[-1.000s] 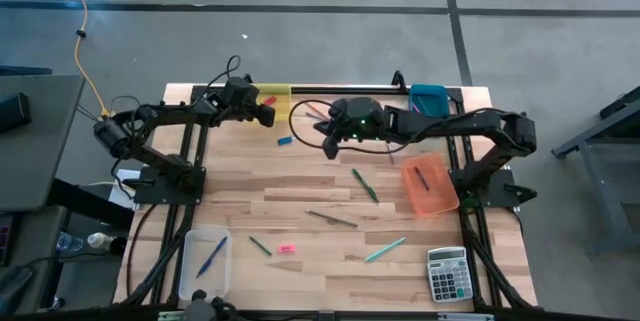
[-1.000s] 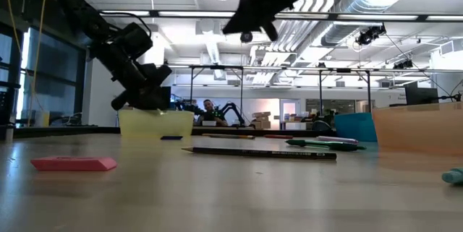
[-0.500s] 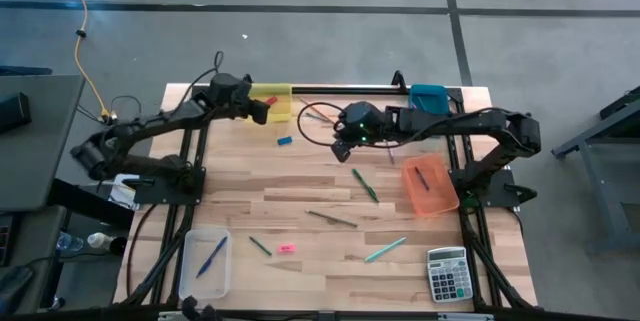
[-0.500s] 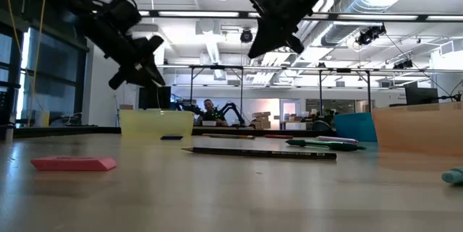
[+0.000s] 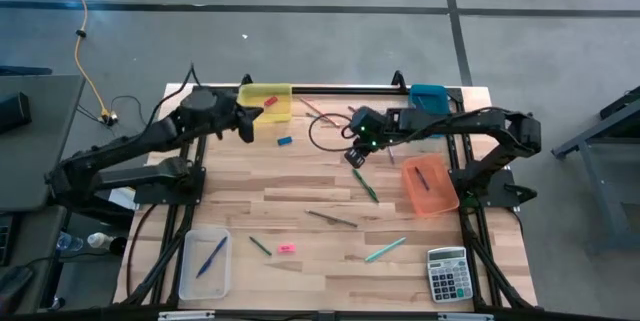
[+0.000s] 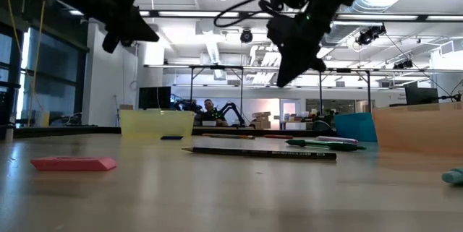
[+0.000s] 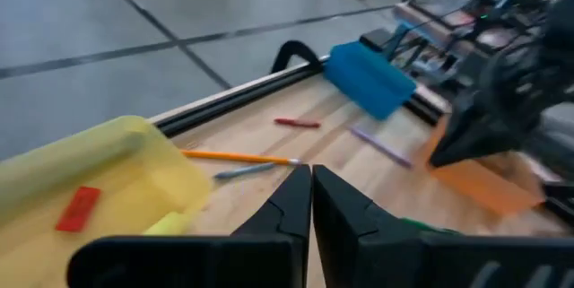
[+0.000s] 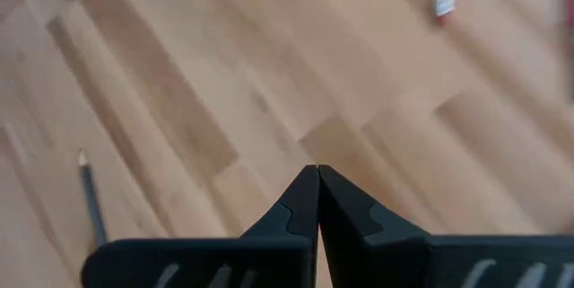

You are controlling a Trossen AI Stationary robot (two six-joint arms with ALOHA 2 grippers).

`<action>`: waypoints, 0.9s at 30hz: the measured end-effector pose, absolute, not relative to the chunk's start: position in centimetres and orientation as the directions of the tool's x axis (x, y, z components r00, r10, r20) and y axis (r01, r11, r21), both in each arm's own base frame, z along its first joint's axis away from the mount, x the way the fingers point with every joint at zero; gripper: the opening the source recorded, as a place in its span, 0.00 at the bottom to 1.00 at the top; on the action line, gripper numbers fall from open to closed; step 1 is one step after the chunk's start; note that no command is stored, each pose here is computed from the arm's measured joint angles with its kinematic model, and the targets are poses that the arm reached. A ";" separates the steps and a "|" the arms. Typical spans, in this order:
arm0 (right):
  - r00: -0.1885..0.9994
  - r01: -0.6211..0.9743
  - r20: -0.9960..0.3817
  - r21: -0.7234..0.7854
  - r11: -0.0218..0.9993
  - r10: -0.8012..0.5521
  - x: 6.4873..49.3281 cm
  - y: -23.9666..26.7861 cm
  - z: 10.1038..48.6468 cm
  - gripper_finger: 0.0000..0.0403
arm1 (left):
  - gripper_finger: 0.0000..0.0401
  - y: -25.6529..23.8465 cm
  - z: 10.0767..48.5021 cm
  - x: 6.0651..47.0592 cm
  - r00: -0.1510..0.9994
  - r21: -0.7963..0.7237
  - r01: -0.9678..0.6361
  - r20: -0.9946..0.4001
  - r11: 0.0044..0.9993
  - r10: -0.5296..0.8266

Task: Sort crayons/erasers/pens/pencils in bins
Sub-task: Put the green pen into the white bin

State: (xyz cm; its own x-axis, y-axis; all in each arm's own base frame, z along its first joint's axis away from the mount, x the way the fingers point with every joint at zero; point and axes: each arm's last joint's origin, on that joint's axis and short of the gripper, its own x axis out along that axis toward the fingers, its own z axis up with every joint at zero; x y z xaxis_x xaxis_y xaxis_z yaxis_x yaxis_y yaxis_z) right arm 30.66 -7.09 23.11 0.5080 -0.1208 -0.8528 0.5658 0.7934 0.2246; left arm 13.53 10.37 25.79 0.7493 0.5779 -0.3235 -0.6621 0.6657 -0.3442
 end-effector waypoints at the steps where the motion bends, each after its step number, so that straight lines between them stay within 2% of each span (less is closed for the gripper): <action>1: 0.517 0.561 -0.849 0.243 0.792 -0.106 30.6 -6.8 22.3 0.00 | 0.01 9.9 25.7 13.6 0.758 -0.347 -0.652 -0.310 0.674 0.574; 7: 0.555 0.571 -0.830 0.336 0.749 -0.051 30.3 -4.2 19.3 0.00 | 0.00 7.5 24.7 14.1 0.820 -0.366 -0.572 -0.236 0.734 0.522; 12: 0.481 0.639 -0.877 0.350 0.685 -0.001 29.7 -1.6 18.7 0.02 | 0.00 6.1 23.5 14.7 0.860 -0.397 -0.510 -0.208 0.763 0.467; 15: 0.416 0.670 -0.909 0.302 0.679 -0.006 29.2 0.4 18.4 0.09 | 0.00 5.6 22.9 14.9 0.865 -0.405 -0.501 -0.223 0.765 0.449; 22: 0.253 0.774 -0.963 0.146 0.617 -0.089 27.5 2.8 17.6 0.33 | 0.00 4.8 21.9 15.0 0.878 -0.437 -0.479 -0.216 0.762 0.427; 25: 0.223 0.794 -0.969 0.119 0.595 -0.104 27.5 2.6 17.1 0.40 | 0.00 4.8 21.9 15.0 0.878 -0.453 -0.477 -0.218 0.753 0.426; 27: 0.250 0.785 -0.964 0.145 0.602 -0.093 28.0 2.4 16.9 0.42 | 0.00 4.7 21.9 15.1 0.879 -0.456 -0.475 -0.218 0.753 0.423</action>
